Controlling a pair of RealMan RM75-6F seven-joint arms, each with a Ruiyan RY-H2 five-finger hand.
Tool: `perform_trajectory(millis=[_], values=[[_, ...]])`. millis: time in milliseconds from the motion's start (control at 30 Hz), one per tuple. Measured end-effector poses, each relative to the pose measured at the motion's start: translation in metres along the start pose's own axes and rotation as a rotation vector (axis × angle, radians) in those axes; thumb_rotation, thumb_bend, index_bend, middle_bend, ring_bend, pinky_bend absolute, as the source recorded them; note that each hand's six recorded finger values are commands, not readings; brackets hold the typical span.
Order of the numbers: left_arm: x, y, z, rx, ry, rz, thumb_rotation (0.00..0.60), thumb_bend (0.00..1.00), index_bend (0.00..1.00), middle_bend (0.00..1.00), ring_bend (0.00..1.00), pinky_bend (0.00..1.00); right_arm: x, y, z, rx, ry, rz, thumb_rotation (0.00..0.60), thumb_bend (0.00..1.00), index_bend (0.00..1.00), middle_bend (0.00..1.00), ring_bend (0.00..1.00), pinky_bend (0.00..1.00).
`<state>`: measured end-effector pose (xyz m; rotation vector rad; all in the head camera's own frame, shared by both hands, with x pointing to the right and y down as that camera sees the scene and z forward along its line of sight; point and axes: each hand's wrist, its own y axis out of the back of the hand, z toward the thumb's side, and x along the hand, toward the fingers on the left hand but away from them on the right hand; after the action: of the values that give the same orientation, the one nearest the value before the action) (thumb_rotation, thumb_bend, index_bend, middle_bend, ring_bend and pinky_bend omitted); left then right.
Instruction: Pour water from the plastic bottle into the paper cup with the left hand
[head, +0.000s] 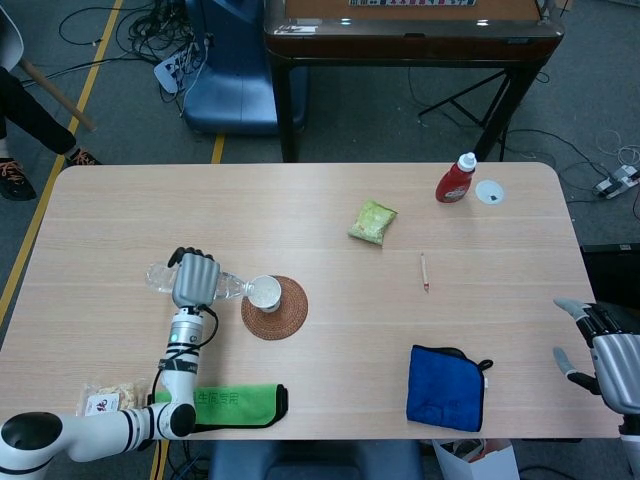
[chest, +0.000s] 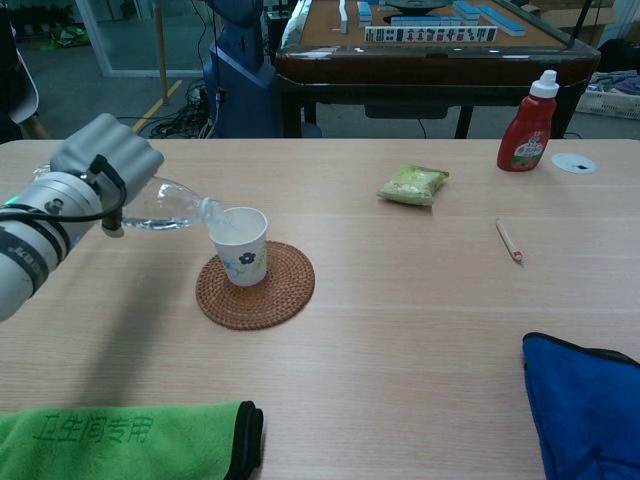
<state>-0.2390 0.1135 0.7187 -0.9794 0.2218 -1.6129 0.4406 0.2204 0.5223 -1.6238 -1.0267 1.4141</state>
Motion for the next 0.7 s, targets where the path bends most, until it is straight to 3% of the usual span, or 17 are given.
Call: perform_trajectory(millis=[400, 700], values=[[0.0008, 0.0015, 0.0031, -0.16, -0.002, -0.028, 0.6, 0.02, 0.73, 0.85, 0.47, 0.53, -0.0002, 0.0004, -0.0005, -0.002, -0.002, -0.002, 0.6, 0.35, 0.21, 0.26, 0.21, 0.47], [0.0033, 0.0077, -0.0006, -0.458, 0.041, -0.046, 0.6, 0.02, 0.73, 0.85, 0.47, 0.52, 0.0001, 0.0011, -0.0007, -0.003, -0.001, -0.003, 0.6, 0.35, 0.21, 0.26, 0.21, 0.47]])
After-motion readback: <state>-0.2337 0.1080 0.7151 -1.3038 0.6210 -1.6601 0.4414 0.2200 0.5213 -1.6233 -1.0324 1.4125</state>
